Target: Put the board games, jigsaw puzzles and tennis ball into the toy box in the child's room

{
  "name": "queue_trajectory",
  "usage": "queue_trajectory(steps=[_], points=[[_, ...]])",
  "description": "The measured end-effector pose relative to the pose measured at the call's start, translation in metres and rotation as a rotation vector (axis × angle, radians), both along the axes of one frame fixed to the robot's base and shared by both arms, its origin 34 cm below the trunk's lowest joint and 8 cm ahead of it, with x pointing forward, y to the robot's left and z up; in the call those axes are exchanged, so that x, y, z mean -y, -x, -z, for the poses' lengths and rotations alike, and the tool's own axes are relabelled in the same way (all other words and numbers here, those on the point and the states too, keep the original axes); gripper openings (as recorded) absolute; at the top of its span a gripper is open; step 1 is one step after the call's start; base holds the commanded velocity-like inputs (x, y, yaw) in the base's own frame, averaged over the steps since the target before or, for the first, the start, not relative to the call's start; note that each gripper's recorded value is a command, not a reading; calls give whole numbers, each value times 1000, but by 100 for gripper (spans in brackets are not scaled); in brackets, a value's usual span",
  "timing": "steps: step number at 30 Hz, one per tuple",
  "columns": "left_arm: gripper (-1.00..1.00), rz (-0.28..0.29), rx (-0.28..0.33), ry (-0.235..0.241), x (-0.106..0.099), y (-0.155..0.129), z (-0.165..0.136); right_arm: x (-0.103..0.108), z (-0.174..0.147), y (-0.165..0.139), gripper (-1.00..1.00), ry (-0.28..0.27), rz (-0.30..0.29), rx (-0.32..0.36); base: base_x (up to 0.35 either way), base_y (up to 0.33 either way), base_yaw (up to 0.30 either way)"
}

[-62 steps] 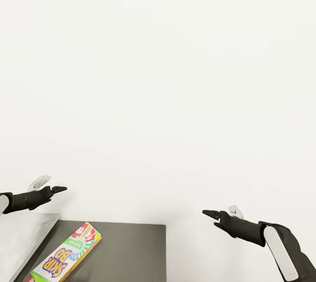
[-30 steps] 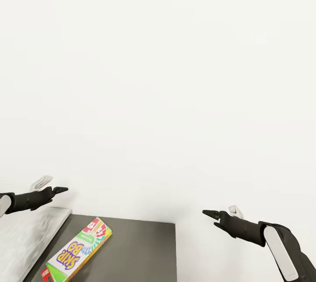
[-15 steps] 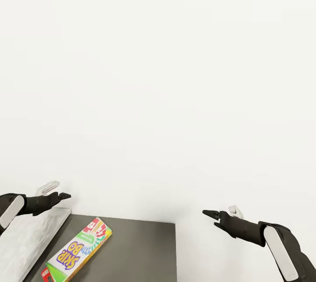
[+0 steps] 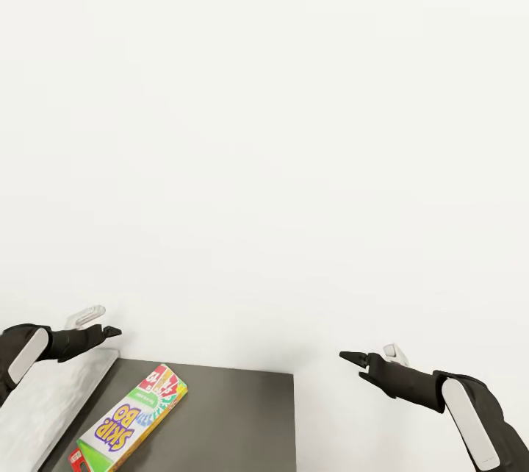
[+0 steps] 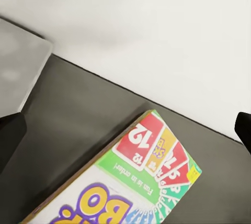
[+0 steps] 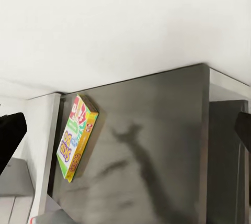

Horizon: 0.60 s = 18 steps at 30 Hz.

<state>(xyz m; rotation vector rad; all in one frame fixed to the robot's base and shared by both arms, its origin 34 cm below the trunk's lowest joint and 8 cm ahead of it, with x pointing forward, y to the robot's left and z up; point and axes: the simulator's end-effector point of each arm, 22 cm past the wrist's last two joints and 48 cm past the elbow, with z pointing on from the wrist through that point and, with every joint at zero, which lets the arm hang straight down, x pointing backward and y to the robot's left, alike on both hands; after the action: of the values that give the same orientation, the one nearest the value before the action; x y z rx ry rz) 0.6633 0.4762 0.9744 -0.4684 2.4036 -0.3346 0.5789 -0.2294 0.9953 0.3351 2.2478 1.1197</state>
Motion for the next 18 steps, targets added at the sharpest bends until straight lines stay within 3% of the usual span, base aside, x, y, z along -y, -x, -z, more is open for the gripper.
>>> queue_trajectory(steps=[18], points=[[100,12,3,5,8,-2,1,2,0,0,100,-6,6,-2,0,0,0]])
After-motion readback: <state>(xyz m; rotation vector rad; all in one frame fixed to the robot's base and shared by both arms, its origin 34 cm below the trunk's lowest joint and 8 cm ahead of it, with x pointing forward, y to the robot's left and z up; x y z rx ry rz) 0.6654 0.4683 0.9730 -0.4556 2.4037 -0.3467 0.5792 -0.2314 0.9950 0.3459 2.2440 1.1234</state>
